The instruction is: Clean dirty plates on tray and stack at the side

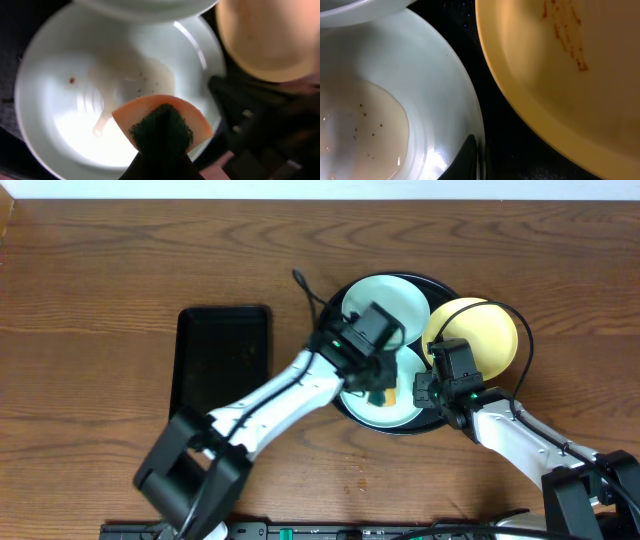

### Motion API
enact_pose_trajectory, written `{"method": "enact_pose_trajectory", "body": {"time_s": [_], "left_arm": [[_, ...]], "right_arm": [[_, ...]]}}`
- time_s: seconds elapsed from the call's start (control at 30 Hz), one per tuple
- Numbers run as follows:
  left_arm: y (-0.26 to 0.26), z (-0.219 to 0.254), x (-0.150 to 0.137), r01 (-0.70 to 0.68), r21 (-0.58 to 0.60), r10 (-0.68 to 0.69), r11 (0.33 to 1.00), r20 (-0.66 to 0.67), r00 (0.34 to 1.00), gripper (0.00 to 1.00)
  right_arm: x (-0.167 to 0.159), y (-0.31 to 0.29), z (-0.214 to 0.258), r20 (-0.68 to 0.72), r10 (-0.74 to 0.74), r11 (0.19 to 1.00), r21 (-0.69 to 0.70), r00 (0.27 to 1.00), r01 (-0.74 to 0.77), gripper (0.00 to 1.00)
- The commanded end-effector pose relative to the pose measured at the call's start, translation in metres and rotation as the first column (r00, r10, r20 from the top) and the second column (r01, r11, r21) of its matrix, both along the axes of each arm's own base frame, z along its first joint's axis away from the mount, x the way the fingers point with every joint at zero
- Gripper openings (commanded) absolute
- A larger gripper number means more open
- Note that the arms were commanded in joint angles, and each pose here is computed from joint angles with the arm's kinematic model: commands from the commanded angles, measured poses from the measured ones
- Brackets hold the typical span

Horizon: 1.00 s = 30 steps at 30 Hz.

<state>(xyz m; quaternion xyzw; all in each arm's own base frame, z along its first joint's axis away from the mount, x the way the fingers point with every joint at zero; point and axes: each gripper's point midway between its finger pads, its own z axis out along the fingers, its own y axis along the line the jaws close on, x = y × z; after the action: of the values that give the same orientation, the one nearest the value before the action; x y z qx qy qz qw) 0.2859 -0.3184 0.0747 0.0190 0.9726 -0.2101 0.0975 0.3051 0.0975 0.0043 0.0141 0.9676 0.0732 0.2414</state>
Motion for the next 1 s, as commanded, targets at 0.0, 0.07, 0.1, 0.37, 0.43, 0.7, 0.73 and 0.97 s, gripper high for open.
{"method": "enact_pose_trajectory", "body": {"time_s": [0.0, 0.07, 0.1, 0.37, 0.43, 0.7, 0.73, 0.97], "left_arm": [[0.015, -0.023, 0.011, -0.12, 0.103, 0.117, 0.987, 0.027, 0.993, 0.08], [0.017, -0.03, 0.013, -0.147, 0.112, 0.146, 0.983, 0.017, 0.989, 0.08], [0.018, -0.033, 0.015, -0.16, 0.113, 0.16, 0.981, 0.01, 0.987, 0.08], [0.027, -0.059, 0.029, -0.247, 0.125, 0.252, 0.961, -0.023, 0.968, 0.07], [0.031, -0.064, 0.031, -0.279, 0.133, 0.286, 0.951, -0.04, 0.957, 0.07], [0.035, -0.093, 0.024, -0.281, 0.163, 0.302, 0.946, -0.121, 0.945, 0.07], [0.035, -0.096, 0.02, -0.283, 0.162, 0.307, 0.945, -0.151, 0.939, 0.08], [0.048, -0.098, -0.01, -0.319, 0.241, 0.381, 0.917, -0.282, 0.881, 0.07]], "right_arm": [[-0.009, 0.0, -0.009, -0.039, 0.016, 1.0, -0.007, 0.999, -0.016, 0.04], [-0.009, 0.0, -0.009, -0.039, 0.016, 1.0, -0.007, 0.999, -0.016, 0.03], [-0.009, 0.0, -0.009, -0.039, 0.016, 1.0, -0.006, 0.999, -0.017, 0.03], [-0.01, 0.003, -0.009, -0.043, 0.023, 1.0, 0.005, 0.999, -0.023, 0.03], [-0.01, 0.003, -0.009, -0.043, 0.023, 1.0, 0.005, 0.999, -0.023, 0.03], [-0.01, 0.003, -0.009, -0.043, 0.023, 1.0, 0.005, 0.999, -0.023, 0.03], [-0.01, 0.003, -0.009, -0.042, 0.023, 1.0, 0.005, 0.999, -0.023, 0.03], [-0.009, 0.003, -0.009, -0.041, 0.023, 1.0, 0.006, 0.999, -0.023, 0.03]]}}
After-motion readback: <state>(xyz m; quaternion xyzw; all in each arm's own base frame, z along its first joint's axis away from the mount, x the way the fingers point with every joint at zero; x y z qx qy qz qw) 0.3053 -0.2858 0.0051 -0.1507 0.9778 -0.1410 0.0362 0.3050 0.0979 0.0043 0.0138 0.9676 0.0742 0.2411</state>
